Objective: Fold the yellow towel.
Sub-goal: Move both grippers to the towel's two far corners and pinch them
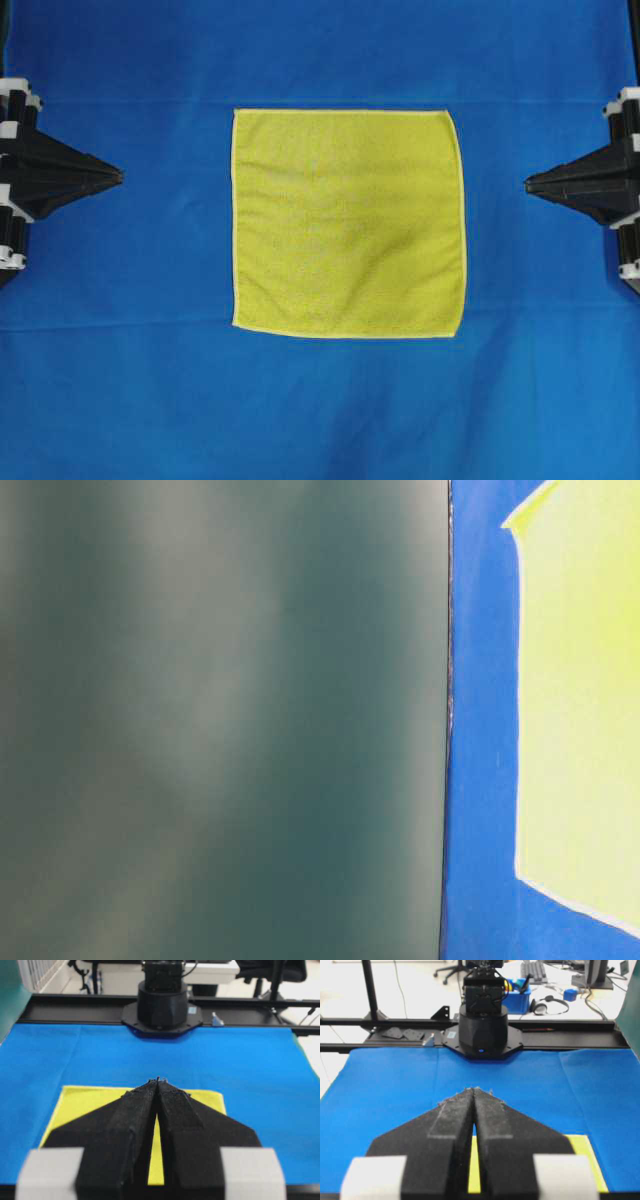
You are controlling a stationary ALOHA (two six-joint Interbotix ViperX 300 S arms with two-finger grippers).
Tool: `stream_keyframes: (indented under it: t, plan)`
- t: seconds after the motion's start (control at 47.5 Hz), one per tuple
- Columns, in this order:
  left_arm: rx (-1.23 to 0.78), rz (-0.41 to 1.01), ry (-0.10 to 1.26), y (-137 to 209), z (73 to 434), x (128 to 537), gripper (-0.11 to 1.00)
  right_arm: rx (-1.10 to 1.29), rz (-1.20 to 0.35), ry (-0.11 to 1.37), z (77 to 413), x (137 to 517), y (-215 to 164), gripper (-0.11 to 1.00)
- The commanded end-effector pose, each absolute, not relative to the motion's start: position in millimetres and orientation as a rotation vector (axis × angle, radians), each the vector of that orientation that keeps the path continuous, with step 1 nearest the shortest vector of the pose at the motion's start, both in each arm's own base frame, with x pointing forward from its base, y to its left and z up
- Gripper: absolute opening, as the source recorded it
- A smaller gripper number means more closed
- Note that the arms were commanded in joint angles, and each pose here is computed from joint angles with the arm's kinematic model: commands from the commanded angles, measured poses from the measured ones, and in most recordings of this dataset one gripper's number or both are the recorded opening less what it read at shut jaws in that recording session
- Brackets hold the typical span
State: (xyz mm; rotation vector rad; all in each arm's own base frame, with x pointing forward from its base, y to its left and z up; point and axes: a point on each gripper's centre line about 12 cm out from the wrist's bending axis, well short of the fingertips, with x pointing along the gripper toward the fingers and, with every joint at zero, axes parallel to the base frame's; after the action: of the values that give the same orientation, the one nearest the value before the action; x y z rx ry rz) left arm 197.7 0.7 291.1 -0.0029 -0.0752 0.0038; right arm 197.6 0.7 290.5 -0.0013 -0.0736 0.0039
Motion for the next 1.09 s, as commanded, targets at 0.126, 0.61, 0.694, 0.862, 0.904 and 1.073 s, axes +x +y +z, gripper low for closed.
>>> stream_keyframes:
  t: [0.126,0.61,0.694,0.862,0.904,1.073]
  plan:
    - [-0.011,0.038,-0.045,8,287,211,0.00,0.022,-0.077,-0.004,287,211,-16,0.00]
    - [-0.051,0.267,0.200,71,229,265,0.12,0.102,-0.359,0.298,241,240,-88,0.01]
    - [-0.063,0.297,0.252,83,215,277,0.35,0.119,-0.398,0.368,226,246,-102,0.12]
    - [-0.089,0.361,0.363,109,179,295,0.80,0.149,-0.460,0.510,194,255,-127,0.59]
    - [-0.090,0.371,0.390,114,169,298,0.83,0.155,-0.473,0.550,182,257,-134,0.61]
    - [-0.112,0.421,0.455,136,133,307,0.81,0.180,-0.506,0.660,147,262,-153,0.56]
